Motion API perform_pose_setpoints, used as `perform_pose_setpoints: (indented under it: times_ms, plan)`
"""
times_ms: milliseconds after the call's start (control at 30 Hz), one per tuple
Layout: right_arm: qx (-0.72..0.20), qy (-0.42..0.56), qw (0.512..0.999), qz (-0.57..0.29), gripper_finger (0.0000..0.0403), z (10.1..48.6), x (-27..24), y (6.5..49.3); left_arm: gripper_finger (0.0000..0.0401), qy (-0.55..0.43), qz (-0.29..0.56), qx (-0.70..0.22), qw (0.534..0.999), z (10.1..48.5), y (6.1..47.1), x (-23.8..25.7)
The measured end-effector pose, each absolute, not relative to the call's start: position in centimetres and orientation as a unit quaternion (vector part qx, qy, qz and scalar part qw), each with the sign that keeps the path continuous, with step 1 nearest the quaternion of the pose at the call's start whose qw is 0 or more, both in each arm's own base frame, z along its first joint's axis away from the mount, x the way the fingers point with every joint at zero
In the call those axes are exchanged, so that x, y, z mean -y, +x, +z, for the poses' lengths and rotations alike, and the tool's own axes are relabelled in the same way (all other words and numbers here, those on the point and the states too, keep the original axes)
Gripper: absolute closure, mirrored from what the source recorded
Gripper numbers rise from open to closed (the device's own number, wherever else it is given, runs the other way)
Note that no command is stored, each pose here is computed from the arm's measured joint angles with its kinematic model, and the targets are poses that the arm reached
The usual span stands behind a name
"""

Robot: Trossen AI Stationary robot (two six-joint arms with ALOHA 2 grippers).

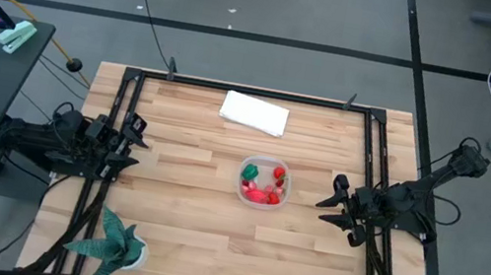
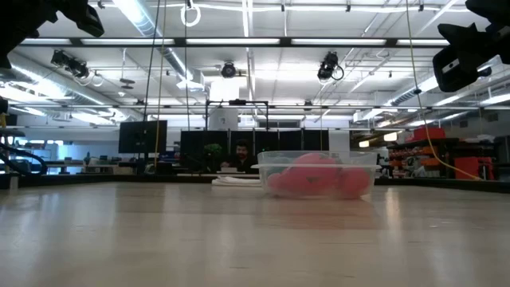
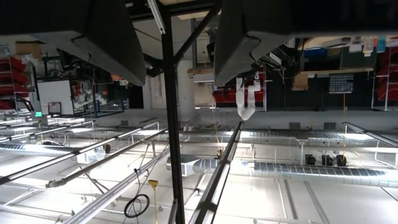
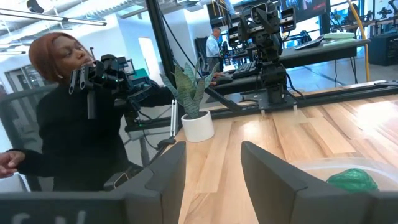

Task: Pick and placing Produce into tupperware
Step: Return to Home Position

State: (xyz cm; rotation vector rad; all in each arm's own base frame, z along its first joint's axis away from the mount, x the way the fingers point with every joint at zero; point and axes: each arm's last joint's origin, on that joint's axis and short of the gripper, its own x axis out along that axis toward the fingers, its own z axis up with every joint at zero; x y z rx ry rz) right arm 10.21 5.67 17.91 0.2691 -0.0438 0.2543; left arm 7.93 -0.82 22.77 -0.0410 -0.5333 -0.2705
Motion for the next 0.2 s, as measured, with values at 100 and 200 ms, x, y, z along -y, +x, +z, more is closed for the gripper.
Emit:
perform_pose_setpoints:
  times_ms: [100,200]
  plan:
    - [0.022,0.134,0.983,0.127,0.0241,17.91,-5.67,10.21,0.0209,-0.02,-0.133,0.263,0.955,22.77,7.93,0.82]
    - [0.022,0.134,0.983,0.126,0.0241,17.91,-5.66,10.21,0.021,-0.02,-0.133,0.263,0.955,22.77,7.93,0.82]
